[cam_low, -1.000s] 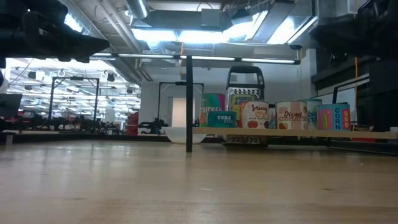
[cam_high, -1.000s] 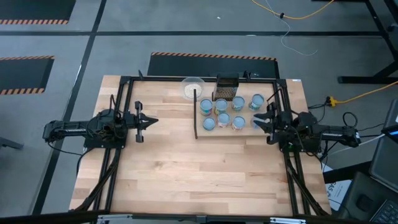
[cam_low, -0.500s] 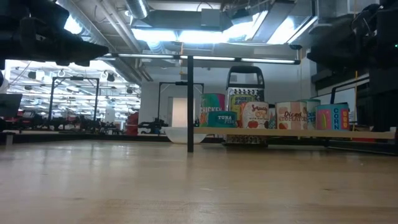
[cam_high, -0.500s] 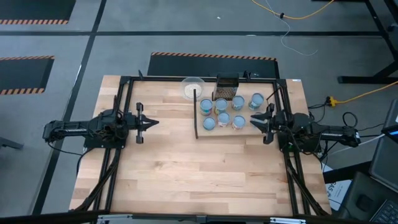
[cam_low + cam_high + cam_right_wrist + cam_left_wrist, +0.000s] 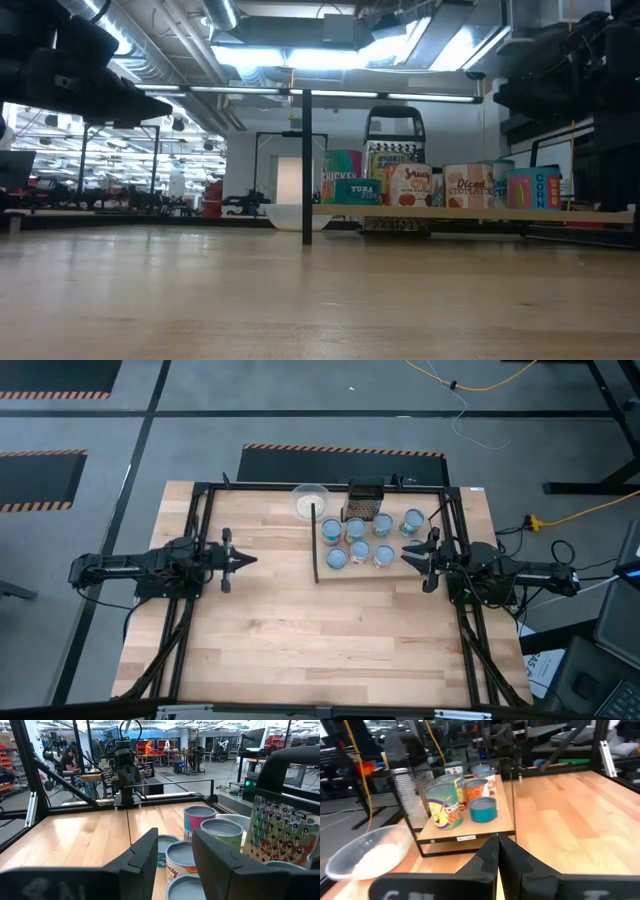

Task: Pick and place cans onto a shelf
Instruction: Return to Home Position

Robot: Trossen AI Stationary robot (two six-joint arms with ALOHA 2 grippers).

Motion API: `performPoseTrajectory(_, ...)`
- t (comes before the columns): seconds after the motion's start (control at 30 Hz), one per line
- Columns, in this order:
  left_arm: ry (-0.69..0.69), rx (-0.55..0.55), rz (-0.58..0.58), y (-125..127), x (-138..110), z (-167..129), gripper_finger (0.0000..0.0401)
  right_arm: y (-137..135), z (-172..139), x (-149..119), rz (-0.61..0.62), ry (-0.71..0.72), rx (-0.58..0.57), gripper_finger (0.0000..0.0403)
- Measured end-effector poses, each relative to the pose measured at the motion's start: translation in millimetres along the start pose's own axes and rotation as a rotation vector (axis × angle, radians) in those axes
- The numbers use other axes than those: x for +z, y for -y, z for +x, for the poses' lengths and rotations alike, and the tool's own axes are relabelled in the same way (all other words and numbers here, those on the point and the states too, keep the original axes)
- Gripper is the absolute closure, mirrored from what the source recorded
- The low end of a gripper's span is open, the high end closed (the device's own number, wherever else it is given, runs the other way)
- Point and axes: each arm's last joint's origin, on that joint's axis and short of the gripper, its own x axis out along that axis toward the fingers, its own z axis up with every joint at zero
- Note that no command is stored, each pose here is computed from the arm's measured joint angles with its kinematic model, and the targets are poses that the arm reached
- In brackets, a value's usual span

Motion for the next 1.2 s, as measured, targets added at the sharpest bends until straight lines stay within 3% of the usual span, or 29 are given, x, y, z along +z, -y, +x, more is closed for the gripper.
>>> performPoseTrajectory(1.2, -0.01, 0.042, 0.02, -1.2, -0.4, 0.1, 0.0401, 0.0, 0.0, 0.3, 0.0, 0.002, 0.0, 0.0279)
